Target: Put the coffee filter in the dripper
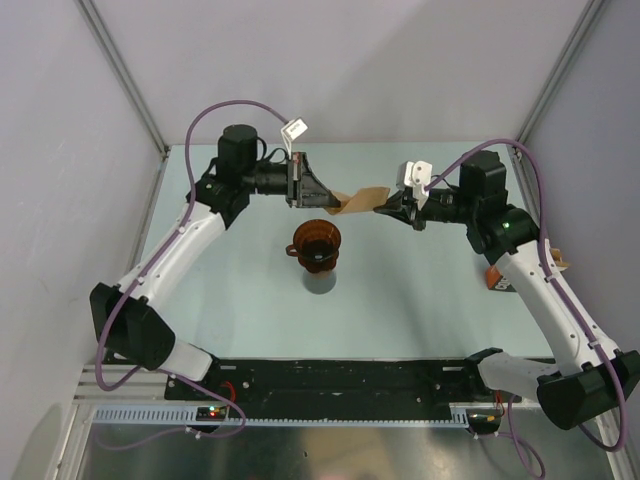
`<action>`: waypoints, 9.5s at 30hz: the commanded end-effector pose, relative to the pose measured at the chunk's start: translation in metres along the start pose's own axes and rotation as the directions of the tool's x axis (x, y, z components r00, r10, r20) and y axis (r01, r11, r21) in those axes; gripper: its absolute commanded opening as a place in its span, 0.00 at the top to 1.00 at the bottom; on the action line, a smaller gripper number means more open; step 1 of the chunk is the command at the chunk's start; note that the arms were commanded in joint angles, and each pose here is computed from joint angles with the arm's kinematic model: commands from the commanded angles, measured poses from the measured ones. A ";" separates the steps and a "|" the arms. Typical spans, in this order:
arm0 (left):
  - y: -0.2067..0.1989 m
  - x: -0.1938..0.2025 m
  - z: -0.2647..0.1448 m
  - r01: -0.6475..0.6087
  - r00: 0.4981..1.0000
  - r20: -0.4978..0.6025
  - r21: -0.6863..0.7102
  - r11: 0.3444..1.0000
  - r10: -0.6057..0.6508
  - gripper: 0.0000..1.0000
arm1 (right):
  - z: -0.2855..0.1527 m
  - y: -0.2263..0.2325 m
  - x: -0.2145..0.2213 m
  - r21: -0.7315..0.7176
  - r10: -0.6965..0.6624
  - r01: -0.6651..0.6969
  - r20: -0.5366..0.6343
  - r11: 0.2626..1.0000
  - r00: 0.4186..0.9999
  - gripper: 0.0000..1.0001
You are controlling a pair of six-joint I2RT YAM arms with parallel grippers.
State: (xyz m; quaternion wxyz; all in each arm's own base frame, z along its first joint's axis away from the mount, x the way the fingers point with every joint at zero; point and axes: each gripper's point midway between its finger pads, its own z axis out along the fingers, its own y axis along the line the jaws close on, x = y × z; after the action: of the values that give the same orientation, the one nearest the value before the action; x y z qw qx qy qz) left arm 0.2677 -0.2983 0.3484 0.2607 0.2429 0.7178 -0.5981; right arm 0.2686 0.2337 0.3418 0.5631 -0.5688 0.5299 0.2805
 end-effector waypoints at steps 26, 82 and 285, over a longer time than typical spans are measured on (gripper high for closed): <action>-0.016 -0.008 0.027 -0.097 0.995 -0.023 0.065 0.993 0.099 0.50 | 0.001 0.000 -0.036 -0.027 -0.072 0.076 0.107 0.997 0.992 1.00; -0.009 -0.027 0.017 -0.017 0.996 0.092 0.070 0.997 0.011 0.59 | 0.006 -0.022 -0.037 0.073 -0.115 0.109 0.095 0.991 0.989 1.00; -0.018 -0.101 0.021 -0.746 0.452 -0.154 -0.605 0.278 0.878 1.00 | 0.014 -0.085 -0.056 0.520 0.436 -0.403 0.064 0.753 0.898 0.88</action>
State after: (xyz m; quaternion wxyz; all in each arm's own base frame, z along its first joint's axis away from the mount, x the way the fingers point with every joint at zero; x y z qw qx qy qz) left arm 0.3333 -0.3219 0.3928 0.6355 0.4462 0.6184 -0.1209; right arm 0.3325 0.2448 0.3990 0.5820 -0.2765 0.7290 0.2313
